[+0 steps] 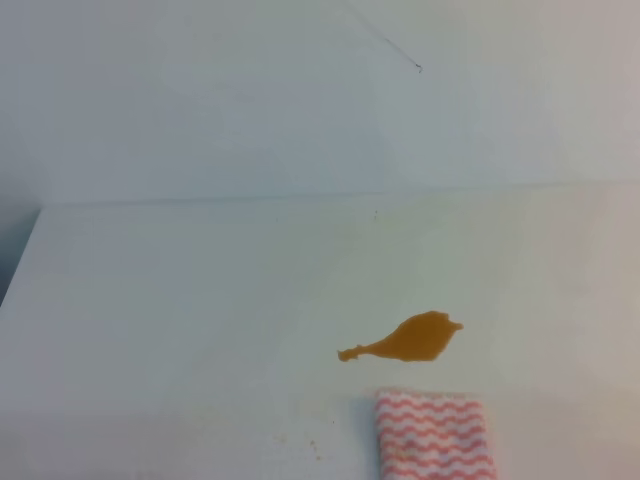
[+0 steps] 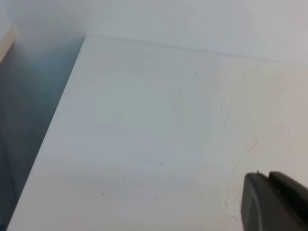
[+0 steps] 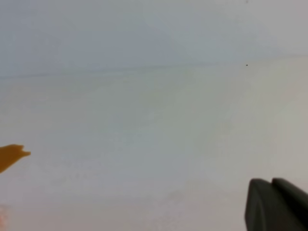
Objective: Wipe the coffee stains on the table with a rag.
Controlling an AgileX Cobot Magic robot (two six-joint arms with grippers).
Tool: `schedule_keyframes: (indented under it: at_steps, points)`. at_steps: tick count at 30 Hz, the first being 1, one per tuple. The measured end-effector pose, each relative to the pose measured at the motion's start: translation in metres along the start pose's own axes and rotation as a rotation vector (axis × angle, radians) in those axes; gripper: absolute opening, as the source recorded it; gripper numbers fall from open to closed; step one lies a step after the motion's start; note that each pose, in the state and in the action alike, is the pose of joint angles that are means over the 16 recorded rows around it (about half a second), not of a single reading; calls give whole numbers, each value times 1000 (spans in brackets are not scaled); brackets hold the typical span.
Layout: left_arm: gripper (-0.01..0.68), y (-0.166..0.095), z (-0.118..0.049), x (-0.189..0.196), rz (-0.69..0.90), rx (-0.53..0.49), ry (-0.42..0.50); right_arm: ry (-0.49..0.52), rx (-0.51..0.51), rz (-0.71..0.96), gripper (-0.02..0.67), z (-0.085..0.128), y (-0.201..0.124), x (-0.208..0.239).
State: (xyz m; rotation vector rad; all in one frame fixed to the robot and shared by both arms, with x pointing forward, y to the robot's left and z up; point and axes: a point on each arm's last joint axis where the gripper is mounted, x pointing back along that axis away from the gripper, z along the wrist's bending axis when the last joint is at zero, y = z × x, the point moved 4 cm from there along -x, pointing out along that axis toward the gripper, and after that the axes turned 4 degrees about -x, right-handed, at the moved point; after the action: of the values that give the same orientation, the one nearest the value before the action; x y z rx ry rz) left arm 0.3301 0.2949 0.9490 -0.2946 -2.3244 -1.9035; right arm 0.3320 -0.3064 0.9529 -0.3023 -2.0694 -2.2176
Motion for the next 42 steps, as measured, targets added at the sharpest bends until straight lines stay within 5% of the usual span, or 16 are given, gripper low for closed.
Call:
schedule_keyframes:
  at_steps: [18, 42]
  points:
    - [-1, 0, 0, 0, 1, 0, 0, -13, 76, -46, -3, -1, 6, 0]
    - [-1, -1, 0, 0, 4, 0, 1, 124, 75, -609, -3, 18, 79, 27]
